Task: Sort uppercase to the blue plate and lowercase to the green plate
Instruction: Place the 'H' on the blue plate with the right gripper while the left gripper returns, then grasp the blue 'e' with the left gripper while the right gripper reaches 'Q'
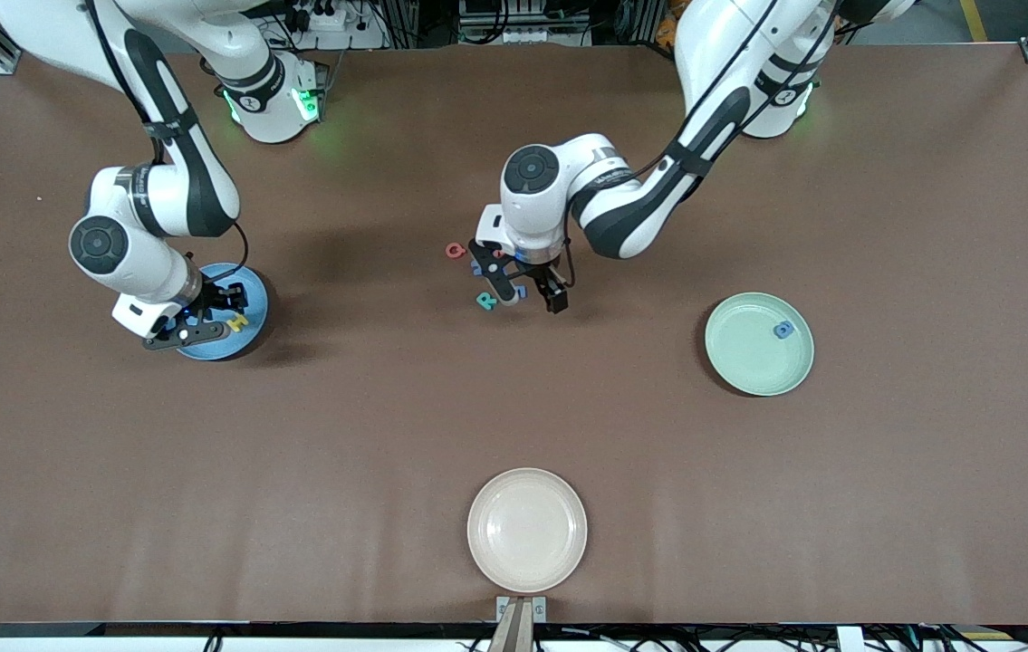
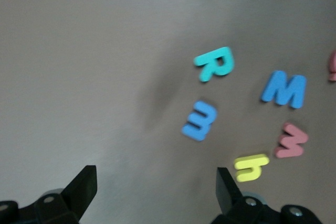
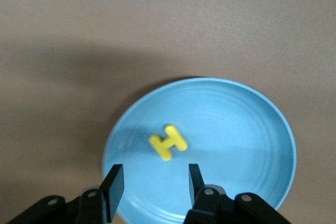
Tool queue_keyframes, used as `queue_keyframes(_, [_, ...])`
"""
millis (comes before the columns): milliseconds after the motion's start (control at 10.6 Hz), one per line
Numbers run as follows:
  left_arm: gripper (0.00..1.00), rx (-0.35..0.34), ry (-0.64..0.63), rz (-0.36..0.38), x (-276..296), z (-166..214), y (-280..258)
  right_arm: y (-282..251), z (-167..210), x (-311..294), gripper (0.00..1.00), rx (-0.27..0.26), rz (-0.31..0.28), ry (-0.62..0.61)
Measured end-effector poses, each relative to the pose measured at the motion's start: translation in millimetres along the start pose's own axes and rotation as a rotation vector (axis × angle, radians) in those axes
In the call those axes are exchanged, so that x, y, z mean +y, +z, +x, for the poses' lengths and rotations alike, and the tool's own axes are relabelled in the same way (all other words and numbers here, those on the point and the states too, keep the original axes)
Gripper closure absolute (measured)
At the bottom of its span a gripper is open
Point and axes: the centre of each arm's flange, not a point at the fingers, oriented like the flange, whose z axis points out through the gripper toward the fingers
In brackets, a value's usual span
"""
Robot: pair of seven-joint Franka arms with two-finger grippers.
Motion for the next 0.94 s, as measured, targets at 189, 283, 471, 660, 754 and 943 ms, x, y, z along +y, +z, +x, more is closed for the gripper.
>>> queue_keyframes(189, [0.00,0.009,0.043,0.016,10,4,10,-19,2,-45,0.42,0.016,0.007,0.087])
queue_keyframes(283, [0.00,0.018,0.055,0.020,12,5,15,-21,2,-70,0.42,0.016,0.004,0.125])
queue_keyframes(471, [0.00,0.028,0.057,0.012,12,9,23,-17,-2,-107,0.42,0.017,-0.002,0.173])
queue_keyframes(660, [0.03,0.029,0.073,0.017,13,13,30,-4,-12,-135,0.42,0.070,0.008,0.230])
queue_keyframes(754, [0.06,0.027,0.086,0.020,17,15,35,5,-20,-150,0.42,0.098,0.016,0.253])
queue_keyframes(943, [0.09,0.017,0.100,0.014,26,16,45,14,-35,-184,0.42,0.119,0.031,0.306])
